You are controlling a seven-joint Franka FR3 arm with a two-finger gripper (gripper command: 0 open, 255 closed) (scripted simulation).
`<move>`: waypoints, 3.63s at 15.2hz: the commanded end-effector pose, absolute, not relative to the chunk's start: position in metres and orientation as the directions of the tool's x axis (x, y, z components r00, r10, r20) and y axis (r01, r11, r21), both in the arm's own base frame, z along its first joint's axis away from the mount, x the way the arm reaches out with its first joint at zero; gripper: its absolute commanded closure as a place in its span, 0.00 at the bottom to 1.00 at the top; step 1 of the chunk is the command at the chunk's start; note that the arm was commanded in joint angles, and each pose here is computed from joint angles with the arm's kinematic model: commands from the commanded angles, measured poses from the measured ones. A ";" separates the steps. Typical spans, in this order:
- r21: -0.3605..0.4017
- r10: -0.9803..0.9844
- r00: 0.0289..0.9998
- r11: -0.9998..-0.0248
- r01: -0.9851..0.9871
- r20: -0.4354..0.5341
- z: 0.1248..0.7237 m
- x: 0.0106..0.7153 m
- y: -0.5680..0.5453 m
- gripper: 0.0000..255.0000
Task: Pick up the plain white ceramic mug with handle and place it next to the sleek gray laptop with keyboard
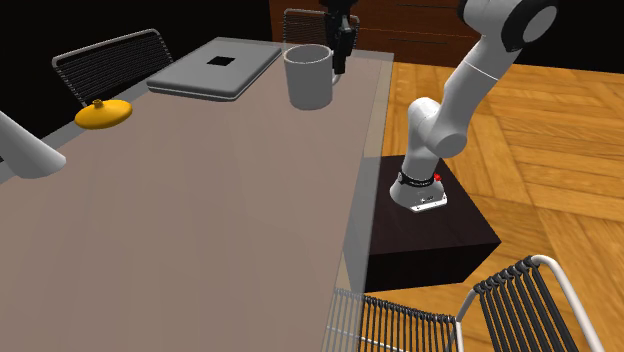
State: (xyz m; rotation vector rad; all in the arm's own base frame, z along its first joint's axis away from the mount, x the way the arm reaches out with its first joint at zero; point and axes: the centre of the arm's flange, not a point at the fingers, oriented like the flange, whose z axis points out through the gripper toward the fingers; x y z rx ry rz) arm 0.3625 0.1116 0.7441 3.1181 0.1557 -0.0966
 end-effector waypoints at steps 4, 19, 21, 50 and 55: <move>0.015 0.101 0.993 -0.995 0.102 -0.062 0.745 0.371 0.045 1.00; 0.015 0.101 0.993 -0.995 0.102 -0.062 0.745 0.403 -0.150 1.00; 0.015 0.101 0.993 -0.995 0.102 -0.062 0.745 0.407 -0.176 1.00; 0.015 0.101 0.993 -0.995 0.102 -0.062 0.672 0.438 -0.369 1.00; 0.015 0.101 0.993 -0.995 0.102 -0.062 0.646 0.438 -0.369 1.00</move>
